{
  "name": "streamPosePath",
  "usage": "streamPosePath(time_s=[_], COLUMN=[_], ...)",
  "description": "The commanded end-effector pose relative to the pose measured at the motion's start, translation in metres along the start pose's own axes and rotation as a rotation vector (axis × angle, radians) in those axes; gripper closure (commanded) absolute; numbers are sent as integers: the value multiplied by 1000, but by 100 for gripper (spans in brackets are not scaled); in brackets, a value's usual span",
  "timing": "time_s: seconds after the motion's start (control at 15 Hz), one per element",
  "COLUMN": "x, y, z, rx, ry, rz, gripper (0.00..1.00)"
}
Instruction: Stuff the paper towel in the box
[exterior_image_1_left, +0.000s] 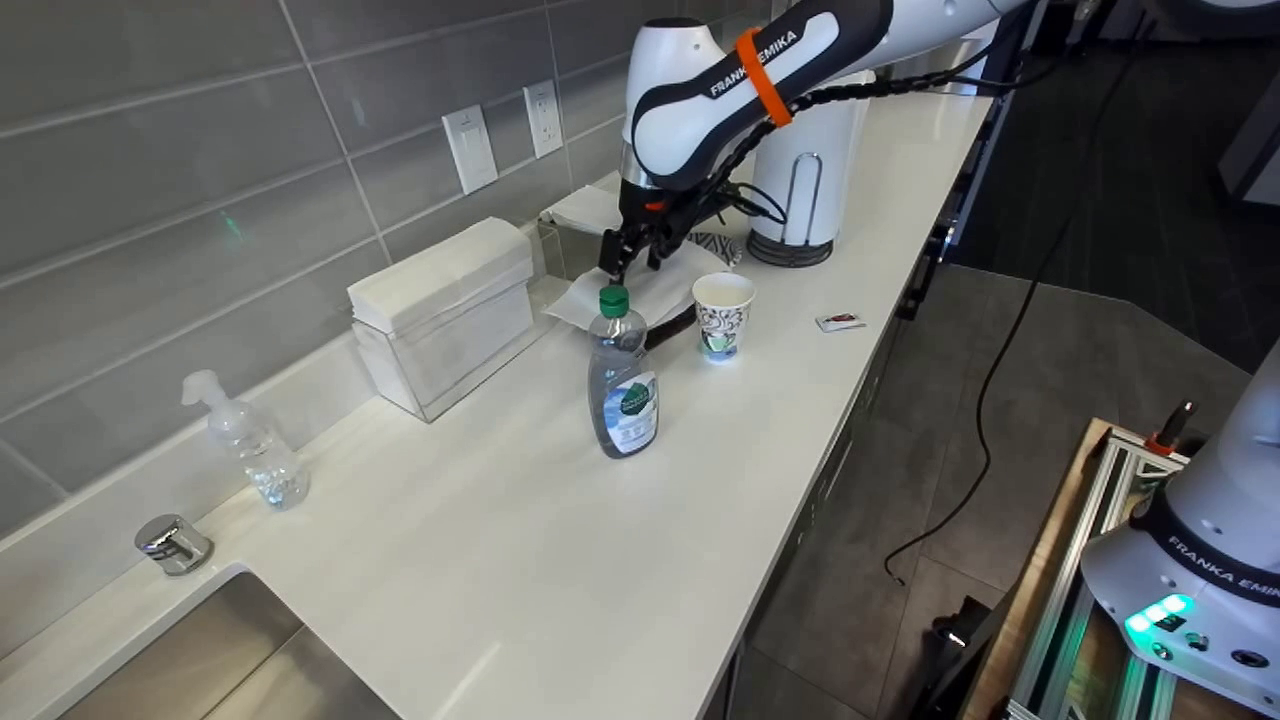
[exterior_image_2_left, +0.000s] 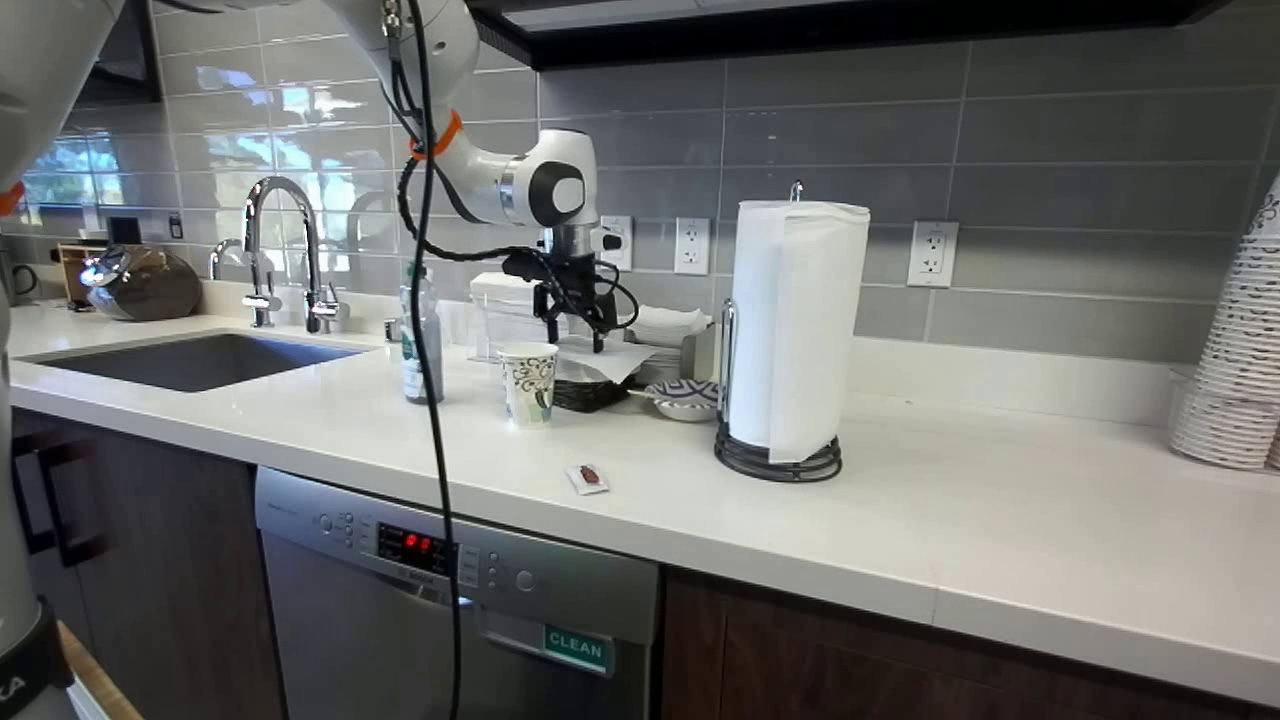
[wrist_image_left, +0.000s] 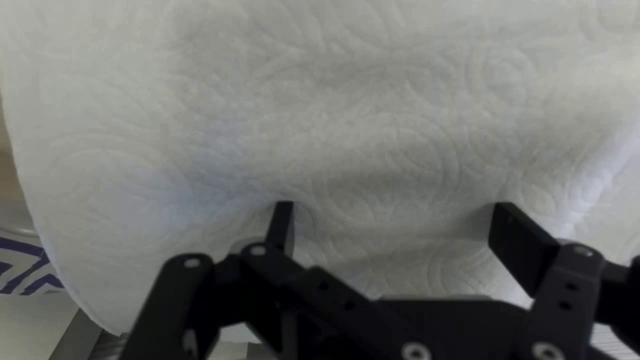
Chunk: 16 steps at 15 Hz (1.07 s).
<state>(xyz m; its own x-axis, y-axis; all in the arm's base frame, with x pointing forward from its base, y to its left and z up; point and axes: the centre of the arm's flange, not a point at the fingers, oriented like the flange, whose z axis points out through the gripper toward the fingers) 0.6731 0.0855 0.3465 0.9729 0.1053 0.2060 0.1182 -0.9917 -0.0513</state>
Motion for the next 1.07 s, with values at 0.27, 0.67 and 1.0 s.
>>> streamPosePath(time_s=[0.27, 0.67, 1.0], x=[2, -3, -6], y=[0, 4, -1], z=[1, 15, 24], rx=[-46, -61, -56], ry=[-51, -74, -91], rz=[2, 15, 7], gripper=[0, 0, 0])
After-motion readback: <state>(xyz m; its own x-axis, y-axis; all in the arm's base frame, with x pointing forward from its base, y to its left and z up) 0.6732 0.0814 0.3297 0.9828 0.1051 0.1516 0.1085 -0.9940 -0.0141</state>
